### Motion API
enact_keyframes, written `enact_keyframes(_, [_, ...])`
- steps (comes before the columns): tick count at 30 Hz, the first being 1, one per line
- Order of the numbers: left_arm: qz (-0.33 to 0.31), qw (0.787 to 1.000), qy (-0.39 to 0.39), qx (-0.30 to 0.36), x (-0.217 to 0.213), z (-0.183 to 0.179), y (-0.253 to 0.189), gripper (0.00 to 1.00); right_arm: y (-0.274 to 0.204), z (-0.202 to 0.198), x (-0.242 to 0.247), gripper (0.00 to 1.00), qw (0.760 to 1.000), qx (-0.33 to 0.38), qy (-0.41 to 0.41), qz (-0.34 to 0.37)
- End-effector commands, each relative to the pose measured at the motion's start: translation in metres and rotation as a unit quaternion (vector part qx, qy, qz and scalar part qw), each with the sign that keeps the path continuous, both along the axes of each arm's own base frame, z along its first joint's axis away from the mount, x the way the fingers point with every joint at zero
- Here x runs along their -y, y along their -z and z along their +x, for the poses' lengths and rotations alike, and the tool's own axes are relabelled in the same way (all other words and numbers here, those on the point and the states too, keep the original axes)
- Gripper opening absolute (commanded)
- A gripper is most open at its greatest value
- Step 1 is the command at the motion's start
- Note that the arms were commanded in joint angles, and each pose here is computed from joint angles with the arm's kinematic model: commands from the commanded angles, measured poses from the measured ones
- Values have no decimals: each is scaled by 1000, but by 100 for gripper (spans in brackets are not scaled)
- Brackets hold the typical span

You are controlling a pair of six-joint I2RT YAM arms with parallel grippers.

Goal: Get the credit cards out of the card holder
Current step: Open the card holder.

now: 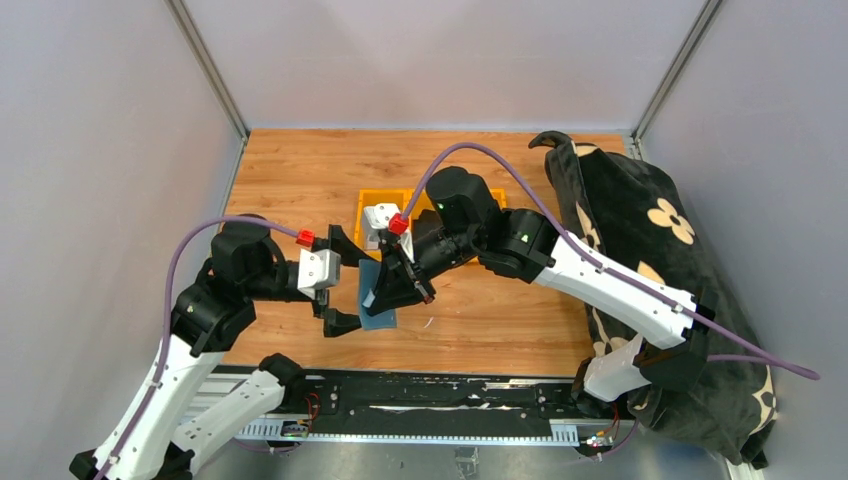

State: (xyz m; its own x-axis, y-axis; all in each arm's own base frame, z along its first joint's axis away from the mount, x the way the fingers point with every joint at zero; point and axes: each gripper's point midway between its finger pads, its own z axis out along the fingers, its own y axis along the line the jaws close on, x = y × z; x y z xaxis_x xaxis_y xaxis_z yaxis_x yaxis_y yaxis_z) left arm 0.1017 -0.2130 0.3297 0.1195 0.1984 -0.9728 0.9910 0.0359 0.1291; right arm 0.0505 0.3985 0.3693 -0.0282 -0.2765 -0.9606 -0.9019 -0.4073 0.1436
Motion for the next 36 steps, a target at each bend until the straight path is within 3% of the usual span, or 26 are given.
enact_keyframes(1, [-26, 995, -57, 75, -3, 23, -27, 100, -26, -39, 7, 0, 996, -21, -74, 43])
enact_keyframes(11, [-43, 993, -83, 76, -7, 26, -54, 100, -38, -48, 16, 0, 994, -30, -89, 59])
enact_keyframes(16, [-60, 998, 8, 27, -1, -15, -53, 100, -41, -45, 15, 0, 994, -19, -82, 64])
enact_keyframes(20, [-47, 998, 30, -3, -5, -32, -39, 100, -44, -39, 19, 0, 996, -6, -67, 64])
enact_keyframes(28, [-43, 998, 36, 1, -3, -29, -37, 100, -47, -39, 12, 0, 994, -17, -79, 72])
enact_keyframes(36, [-55, 994, 83, -39, -5, -55, -40, 100, -43, -32, 9, 0, 996, -14, -67, 65])
